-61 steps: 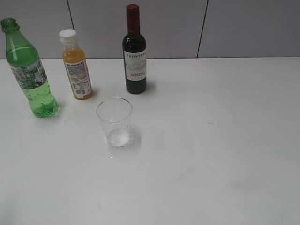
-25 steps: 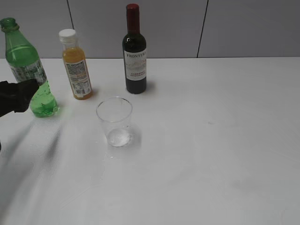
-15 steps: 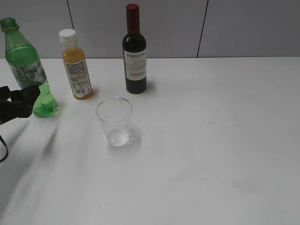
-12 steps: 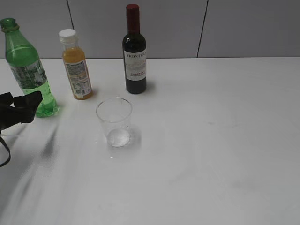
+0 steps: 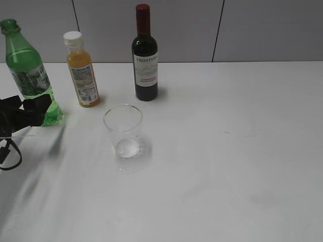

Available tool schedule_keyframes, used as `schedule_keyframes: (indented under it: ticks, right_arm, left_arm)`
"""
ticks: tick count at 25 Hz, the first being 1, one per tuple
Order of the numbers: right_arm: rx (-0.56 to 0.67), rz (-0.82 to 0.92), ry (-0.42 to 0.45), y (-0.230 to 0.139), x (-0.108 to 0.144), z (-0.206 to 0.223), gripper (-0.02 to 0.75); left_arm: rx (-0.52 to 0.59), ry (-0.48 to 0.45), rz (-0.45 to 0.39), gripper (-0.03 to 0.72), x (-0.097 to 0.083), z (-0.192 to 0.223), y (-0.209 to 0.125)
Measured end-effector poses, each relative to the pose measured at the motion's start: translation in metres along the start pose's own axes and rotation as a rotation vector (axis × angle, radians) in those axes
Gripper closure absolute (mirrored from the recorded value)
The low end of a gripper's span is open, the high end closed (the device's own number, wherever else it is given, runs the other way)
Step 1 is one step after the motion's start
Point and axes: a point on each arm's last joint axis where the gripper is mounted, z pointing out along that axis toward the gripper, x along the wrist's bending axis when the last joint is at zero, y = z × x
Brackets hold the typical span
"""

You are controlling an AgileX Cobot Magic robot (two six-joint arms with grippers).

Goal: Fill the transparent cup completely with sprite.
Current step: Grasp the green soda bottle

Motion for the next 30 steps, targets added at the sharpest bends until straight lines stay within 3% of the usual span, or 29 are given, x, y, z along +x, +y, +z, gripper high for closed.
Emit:
schedule_keyframes:
  ticks: [24, 30]
  right_arm:
    - [0.000, 0.000, 0.000, 0.000, 0.000, 0.000, 0.146]
    - [0.000, 0.000, 0.000, 0.000, 0.000, 0.000, 0.146]
  left_arm:
    - [-0.093, -0.024, 0.017, 0.027, 0.003, 0.065, -0.001]
    - [-0.098, -0.029, 0.020, 0.086, 0.003, 0.066, 0.001]
